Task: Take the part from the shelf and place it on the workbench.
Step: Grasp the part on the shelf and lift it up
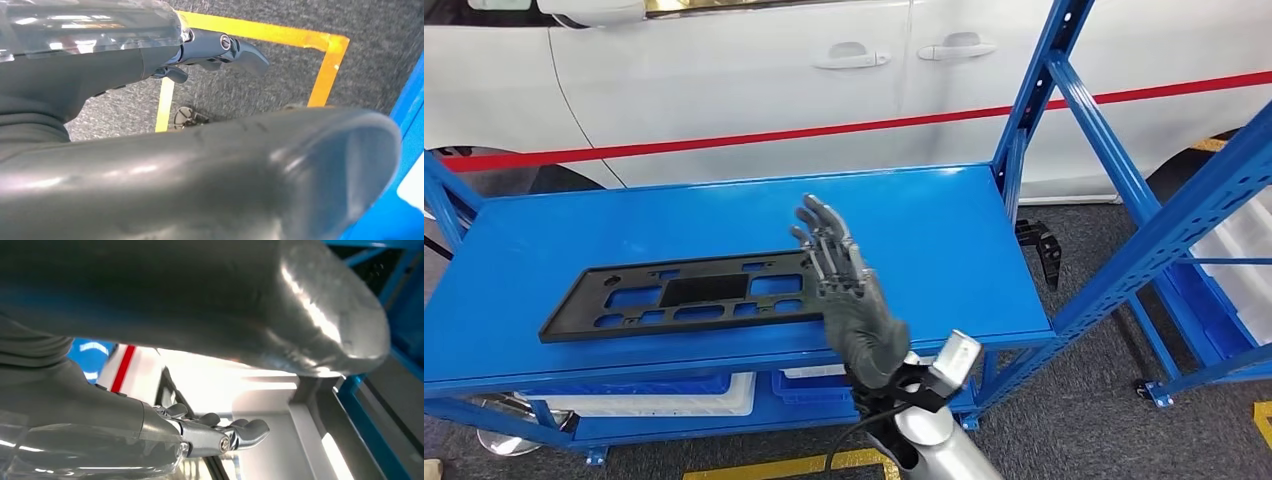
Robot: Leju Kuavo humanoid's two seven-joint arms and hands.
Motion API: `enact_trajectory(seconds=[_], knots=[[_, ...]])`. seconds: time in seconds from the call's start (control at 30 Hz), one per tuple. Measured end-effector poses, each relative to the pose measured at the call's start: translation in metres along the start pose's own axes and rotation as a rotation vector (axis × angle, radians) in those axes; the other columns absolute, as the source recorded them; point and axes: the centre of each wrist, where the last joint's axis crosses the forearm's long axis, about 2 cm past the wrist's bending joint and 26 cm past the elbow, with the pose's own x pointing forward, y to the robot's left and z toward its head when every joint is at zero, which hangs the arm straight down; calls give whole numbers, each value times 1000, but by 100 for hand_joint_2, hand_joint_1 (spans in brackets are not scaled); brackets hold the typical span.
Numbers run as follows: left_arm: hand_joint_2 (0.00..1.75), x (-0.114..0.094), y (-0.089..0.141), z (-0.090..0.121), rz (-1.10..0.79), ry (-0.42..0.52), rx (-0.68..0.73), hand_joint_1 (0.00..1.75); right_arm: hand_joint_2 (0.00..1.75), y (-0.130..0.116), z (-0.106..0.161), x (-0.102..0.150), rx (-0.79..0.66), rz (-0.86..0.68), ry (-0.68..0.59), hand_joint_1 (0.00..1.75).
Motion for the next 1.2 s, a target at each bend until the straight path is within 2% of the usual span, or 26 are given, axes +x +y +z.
enact_trajectory(seconds=[0.17,0.57,0.83,1.2], knots=[[0,-2,0,1,8,2,2,0,0,-15,16,25,-44,57,-48,0],[0,1,-3,0,-5,-15,-30,0,0,-28,42,50,-30,203,-49,0],[0,1,-3,0,-18,-15,-40,0,0,-28,58,52,25,268,-12,0],[0,3,-5,-1,-14,-21,-43,0,0,-20,56,49,102,289,-15,0]])
